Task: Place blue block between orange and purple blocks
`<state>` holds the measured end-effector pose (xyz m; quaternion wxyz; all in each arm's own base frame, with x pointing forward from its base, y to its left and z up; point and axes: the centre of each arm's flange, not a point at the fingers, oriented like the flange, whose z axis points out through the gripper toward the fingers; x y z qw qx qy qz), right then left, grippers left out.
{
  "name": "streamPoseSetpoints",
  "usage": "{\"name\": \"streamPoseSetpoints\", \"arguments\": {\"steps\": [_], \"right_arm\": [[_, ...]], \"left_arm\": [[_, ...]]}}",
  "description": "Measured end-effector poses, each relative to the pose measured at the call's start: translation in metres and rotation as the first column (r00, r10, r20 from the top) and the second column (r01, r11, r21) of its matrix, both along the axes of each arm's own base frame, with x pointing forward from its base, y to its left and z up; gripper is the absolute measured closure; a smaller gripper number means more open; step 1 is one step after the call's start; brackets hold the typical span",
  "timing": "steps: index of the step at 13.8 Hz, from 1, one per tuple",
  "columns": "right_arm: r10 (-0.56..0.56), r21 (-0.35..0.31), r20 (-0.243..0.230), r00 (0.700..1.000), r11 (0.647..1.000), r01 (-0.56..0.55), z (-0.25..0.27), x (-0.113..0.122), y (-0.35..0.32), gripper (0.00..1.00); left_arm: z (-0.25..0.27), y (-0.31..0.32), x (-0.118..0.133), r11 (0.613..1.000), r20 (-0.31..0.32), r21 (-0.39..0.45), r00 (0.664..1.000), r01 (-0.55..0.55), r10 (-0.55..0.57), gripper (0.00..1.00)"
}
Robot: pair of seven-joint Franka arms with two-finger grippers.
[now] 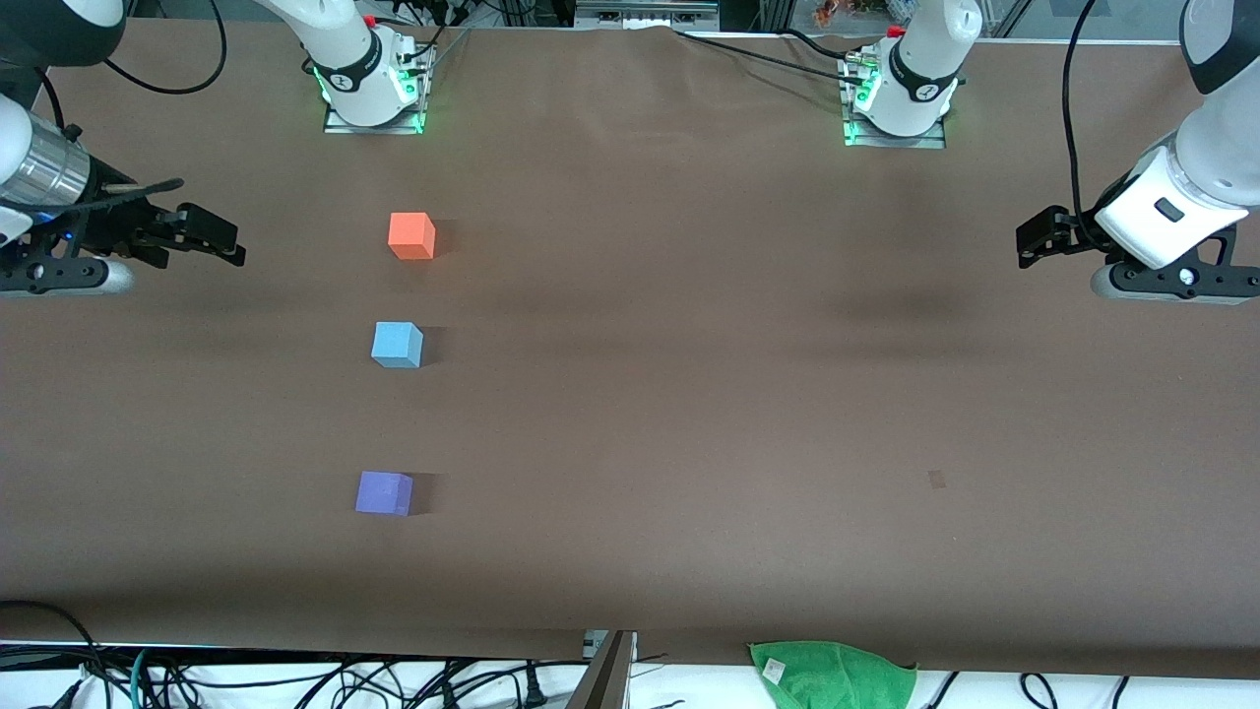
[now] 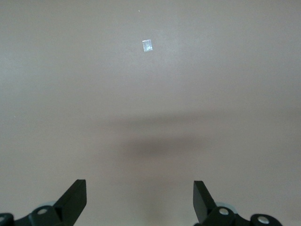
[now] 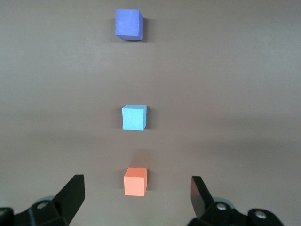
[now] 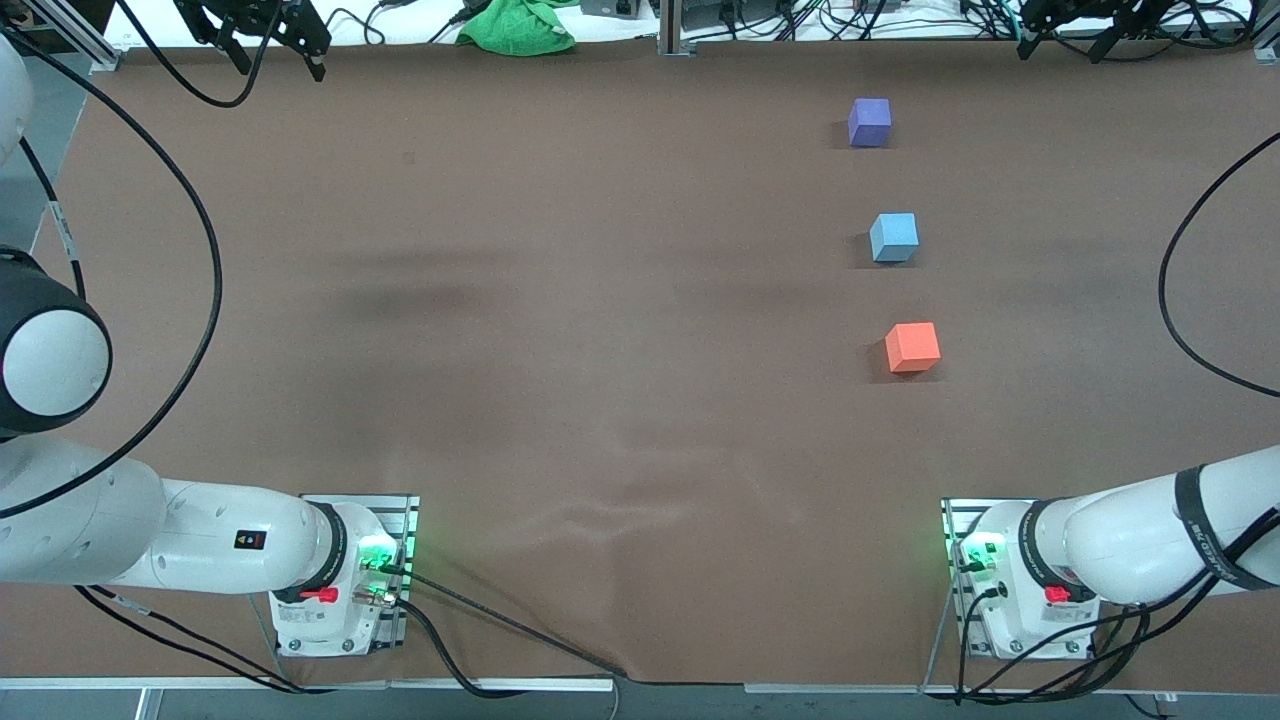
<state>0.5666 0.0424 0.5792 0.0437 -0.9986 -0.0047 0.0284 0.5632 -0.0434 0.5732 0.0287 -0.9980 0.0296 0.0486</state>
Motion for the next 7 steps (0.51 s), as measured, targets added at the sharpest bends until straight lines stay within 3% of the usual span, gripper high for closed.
{"name": "streamPoseSetpoints", "arguments": {"steps": [7], "right_arm": [[0.004, 0.003, 0.012, 1.000, 1.000, -0.004, 0.0078, -0.0021, 0.0001, 0.00]], "left_arm": [[0.0000, 0.0000, 0.0000, 1.000, 0.000, 0.000, 1.000, 0.000, 0.000, 0.00]]}}
